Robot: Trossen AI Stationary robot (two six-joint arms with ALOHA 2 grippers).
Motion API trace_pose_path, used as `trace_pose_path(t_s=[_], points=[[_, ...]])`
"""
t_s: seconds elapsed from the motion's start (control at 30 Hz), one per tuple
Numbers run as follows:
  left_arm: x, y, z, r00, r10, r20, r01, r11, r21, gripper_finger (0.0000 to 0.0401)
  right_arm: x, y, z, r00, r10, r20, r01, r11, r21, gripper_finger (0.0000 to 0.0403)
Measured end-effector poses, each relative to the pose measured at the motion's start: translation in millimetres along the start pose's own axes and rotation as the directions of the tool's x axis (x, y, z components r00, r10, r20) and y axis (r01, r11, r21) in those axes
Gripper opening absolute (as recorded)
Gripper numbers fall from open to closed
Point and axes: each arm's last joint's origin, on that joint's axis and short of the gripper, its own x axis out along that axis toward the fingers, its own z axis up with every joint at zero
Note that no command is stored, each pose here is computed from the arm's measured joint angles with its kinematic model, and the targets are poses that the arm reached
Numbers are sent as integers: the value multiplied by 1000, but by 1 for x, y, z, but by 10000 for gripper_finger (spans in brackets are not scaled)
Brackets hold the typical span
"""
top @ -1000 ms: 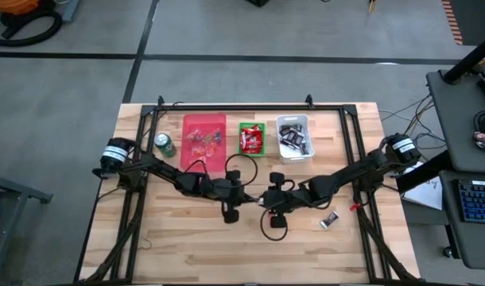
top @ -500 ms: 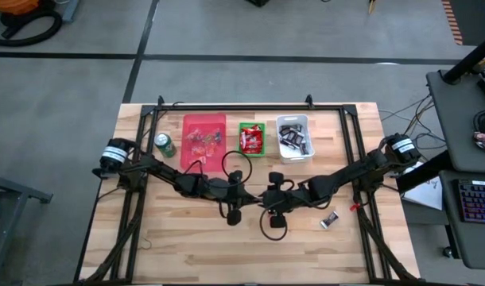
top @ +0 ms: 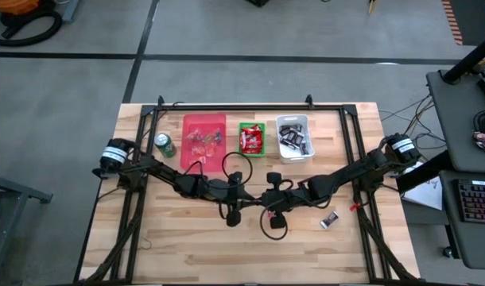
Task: Sort candy
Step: Put the brown chocolate into the white bin
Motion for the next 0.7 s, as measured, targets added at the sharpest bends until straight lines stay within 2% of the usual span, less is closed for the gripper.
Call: trace_pose_path(t_s=[0.17, 0.3, 0.4, 0.53, 0.63, 0.7], points=[[-5, 0, 3, 999, 12, -32, -10, 999, 51, 89, -4, -3, 3, 1000, -2, -31, 2, 1000, 0, 26], [-20, 0, 16, 998, 22, -65, -16, 996, 87, 111, -7, -14, 6, 990, -32, -138, 33, 999, 2, 26], [-38, 0, 26, 992, 67, -109, -57, 994, 97, 118, -10, -31, 8, 969, -72, -238, 72, 997, -8, 26], [-64, 1, 38, 975, 160, -151, -147, 985, 93, 118, -23, -65, 15, 907, -196, -373, 204, 979, -20, 26], [-81, 0, 45, 964, 214, -158, -205, 976, 71, 116, -38, -96, 19, 833, -321, -451, 339, 940, -42, 31], [-90, -1, 48, 959, 241, -151, -235, 970, 57, 116, -48, -117, 22, 805, -352, -478, 393, 919, -16, 32]])
